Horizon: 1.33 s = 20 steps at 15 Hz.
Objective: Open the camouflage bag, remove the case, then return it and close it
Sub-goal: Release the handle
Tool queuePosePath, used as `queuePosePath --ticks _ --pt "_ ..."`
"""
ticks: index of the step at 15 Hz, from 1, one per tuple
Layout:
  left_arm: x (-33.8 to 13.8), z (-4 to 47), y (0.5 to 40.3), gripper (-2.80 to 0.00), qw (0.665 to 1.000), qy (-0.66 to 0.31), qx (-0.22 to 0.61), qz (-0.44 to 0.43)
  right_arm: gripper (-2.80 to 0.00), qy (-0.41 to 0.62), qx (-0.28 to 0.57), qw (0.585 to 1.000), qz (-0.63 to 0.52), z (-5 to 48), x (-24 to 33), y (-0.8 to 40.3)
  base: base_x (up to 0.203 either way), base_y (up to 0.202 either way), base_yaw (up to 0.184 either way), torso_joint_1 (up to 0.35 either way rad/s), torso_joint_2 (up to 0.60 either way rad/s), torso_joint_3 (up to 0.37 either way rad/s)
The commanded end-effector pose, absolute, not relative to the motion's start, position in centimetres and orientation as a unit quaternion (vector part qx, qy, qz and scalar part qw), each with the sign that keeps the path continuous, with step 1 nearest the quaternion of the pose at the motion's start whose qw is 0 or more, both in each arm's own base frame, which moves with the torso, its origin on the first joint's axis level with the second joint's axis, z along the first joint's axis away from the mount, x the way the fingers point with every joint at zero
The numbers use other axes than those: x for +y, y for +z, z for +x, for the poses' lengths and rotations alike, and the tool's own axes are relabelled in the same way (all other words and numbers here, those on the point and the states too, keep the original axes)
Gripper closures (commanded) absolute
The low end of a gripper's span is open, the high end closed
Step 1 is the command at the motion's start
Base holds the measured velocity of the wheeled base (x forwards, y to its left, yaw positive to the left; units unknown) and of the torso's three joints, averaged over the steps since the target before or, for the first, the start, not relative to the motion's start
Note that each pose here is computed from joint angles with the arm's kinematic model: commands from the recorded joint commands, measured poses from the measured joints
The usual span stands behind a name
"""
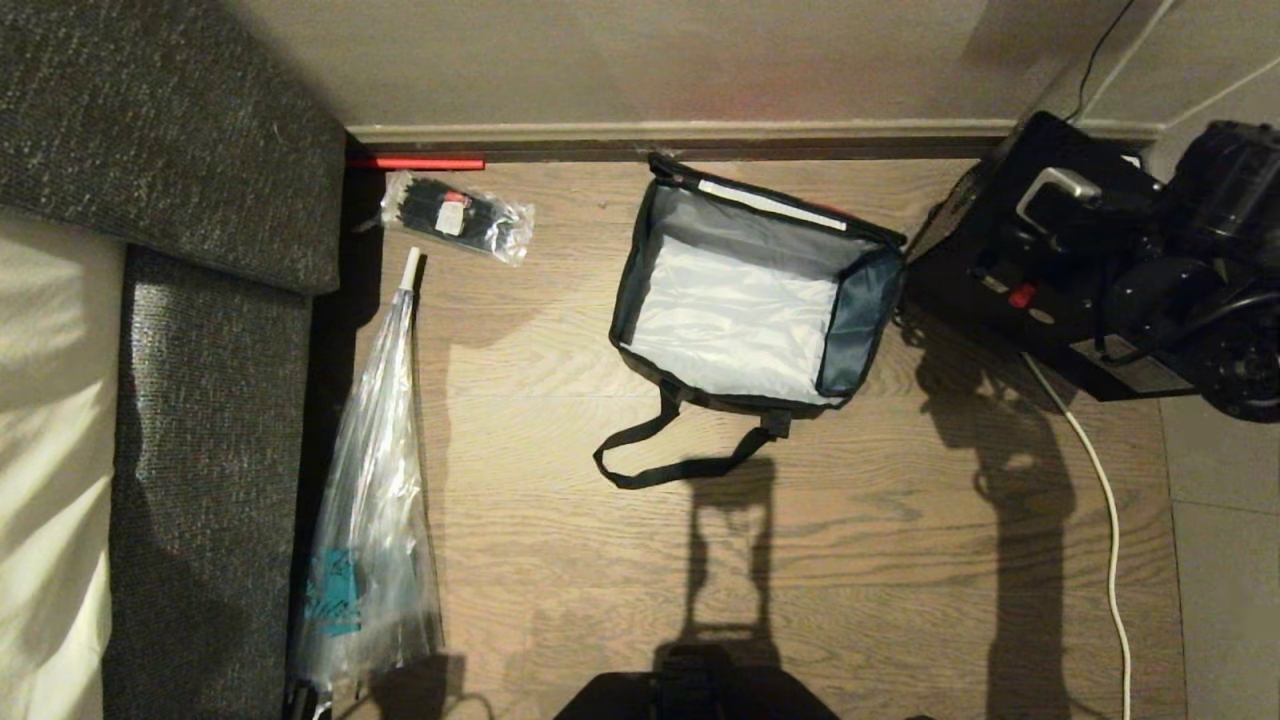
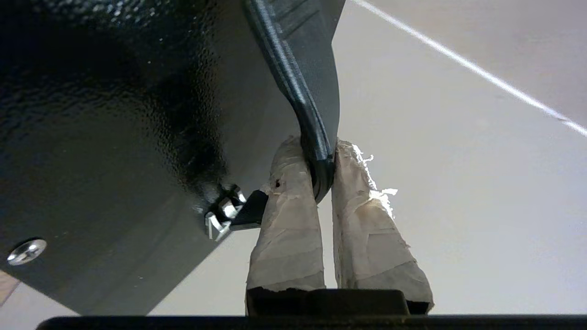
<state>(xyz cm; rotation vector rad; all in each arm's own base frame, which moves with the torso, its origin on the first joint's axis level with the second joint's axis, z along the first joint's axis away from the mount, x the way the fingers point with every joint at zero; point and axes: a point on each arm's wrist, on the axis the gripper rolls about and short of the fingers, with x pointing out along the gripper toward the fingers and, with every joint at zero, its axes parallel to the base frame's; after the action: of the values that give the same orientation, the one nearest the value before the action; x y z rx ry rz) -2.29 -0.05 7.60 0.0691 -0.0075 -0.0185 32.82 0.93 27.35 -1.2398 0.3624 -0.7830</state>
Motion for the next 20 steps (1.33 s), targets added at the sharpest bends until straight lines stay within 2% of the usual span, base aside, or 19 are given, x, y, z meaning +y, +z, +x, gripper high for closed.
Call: queuePosePath --ticks 1,10,20 --pt "0.0 -2.3 7.6 0.00 0.999 -0.009 -0.003 0.035 0.00 -0.348 0.177 0.724 -0.568 34.2 1.0 26.1 0.000 0.000 0.000 0.000 0.00 0.000" --pt "0.0 -2.3 7.6 0.00 0.999 -0.009 -0.003 0.035 0.00 -0.332 0.210 0.731 -0.558 37.6 0.5 21.5 0.000 0.000 0.000 0.000 0.00 0.000" --pt "0.0 -2.3 7.6 0.00 0.999 -0.009 -0.003 0.035 0.00 -0.322 0.220 0.725 -0.567 40.0 -0.5 18.6 0.000 0.000 0.000 0.000 0.00 0.000"
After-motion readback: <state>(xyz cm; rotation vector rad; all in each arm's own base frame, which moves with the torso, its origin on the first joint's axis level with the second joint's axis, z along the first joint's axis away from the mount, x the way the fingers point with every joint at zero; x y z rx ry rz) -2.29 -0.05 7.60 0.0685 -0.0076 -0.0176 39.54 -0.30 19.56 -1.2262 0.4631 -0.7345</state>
